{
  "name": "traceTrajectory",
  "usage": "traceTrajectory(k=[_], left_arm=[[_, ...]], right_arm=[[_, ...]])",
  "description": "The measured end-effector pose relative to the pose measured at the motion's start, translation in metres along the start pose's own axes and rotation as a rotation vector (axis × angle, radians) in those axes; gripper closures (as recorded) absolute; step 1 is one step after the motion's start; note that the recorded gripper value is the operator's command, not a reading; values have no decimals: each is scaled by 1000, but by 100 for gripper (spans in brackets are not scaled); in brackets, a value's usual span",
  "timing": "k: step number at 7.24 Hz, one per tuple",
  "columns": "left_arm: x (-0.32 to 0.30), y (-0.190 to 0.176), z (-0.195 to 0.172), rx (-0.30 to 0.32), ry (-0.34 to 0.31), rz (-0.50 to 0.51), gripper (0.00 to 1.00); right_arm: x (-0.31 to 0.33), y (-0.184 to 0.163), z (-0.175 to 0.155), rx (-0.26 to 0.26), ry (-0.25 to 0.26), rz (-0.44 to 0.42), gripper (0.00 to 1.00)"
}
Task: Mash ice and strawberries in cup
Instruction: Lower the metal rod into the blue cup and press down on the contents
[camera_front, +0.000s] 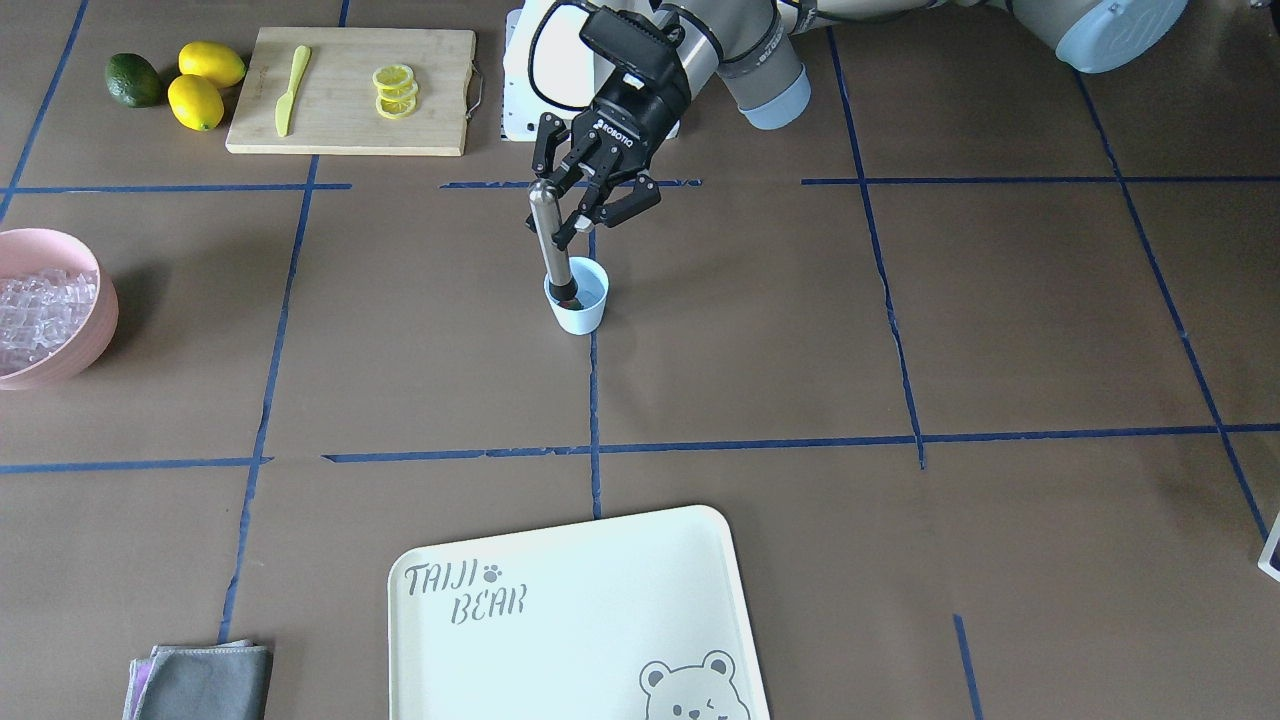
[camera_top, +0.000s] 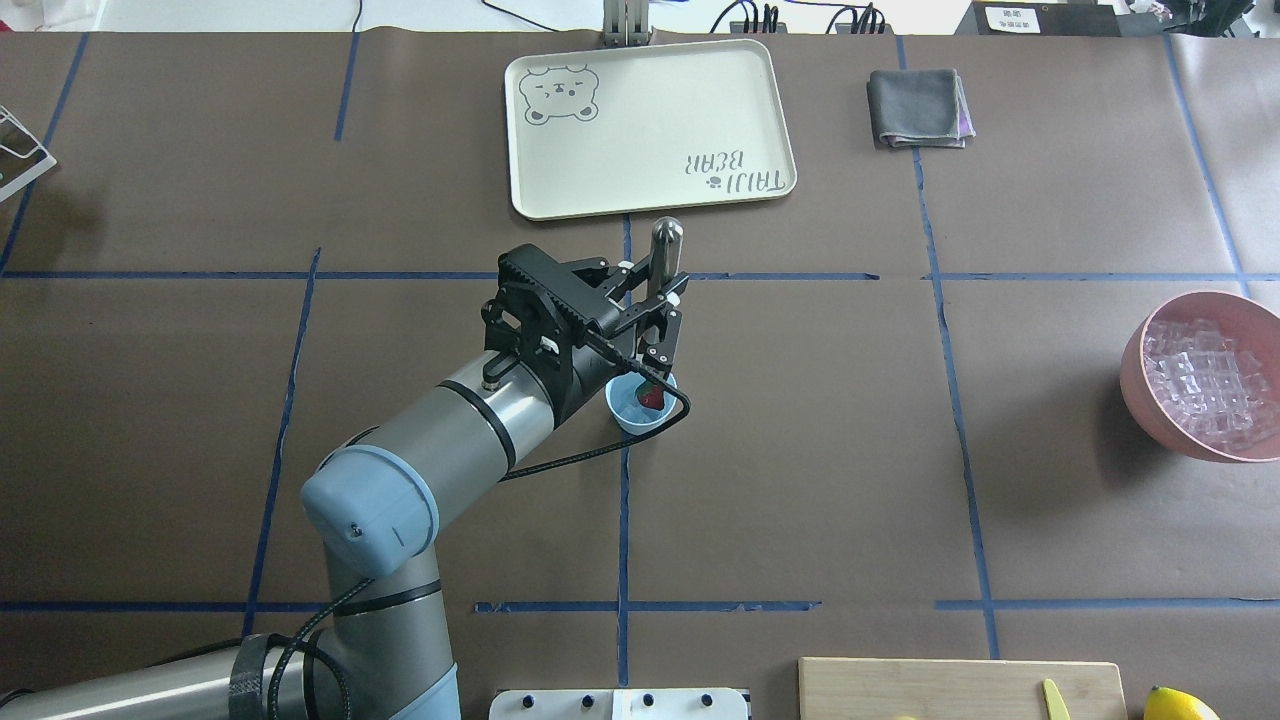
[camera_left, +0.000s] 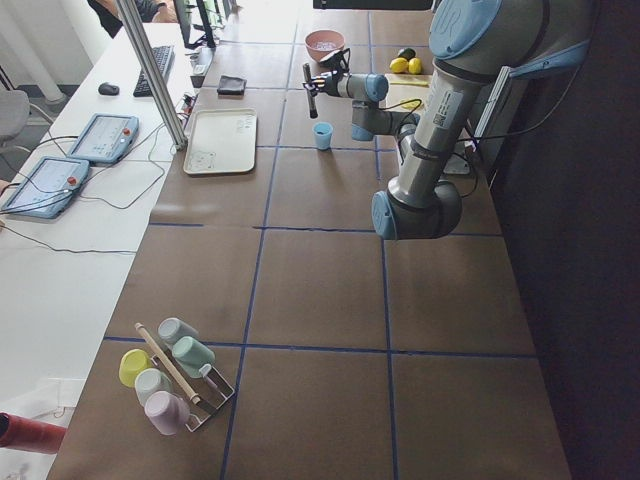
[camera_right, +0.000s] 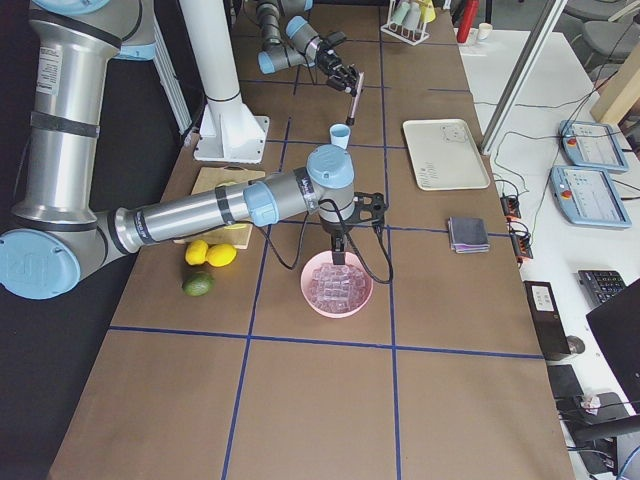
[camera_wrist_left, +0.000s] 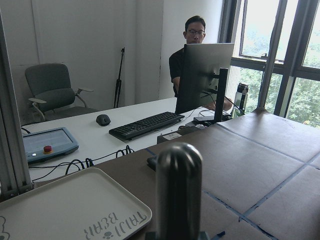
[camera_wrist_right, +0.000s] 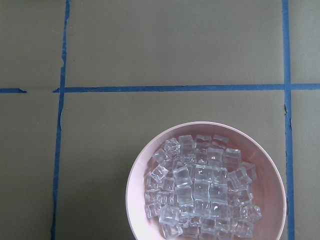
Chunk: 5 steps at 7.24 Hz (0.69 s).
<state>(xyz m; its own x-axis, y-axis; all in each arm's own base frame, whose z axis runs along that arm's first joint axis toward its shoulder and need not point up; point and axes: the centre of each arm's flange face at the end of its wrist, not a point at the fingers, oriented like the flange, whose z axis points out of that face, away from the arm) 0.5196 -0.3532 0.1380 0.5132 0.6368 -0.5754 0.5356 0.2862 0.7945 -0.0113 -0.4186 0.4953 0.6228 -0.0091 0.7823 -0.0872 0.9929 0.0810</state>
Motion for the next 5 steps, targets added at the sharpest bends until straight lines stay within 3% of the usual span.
traceTrajectory(k=[5], left_arm=[[19, 31, -7, -46, 28, 16, 100]], right_arm=[[0, 0, 0, 0, -1, -1, 0]])
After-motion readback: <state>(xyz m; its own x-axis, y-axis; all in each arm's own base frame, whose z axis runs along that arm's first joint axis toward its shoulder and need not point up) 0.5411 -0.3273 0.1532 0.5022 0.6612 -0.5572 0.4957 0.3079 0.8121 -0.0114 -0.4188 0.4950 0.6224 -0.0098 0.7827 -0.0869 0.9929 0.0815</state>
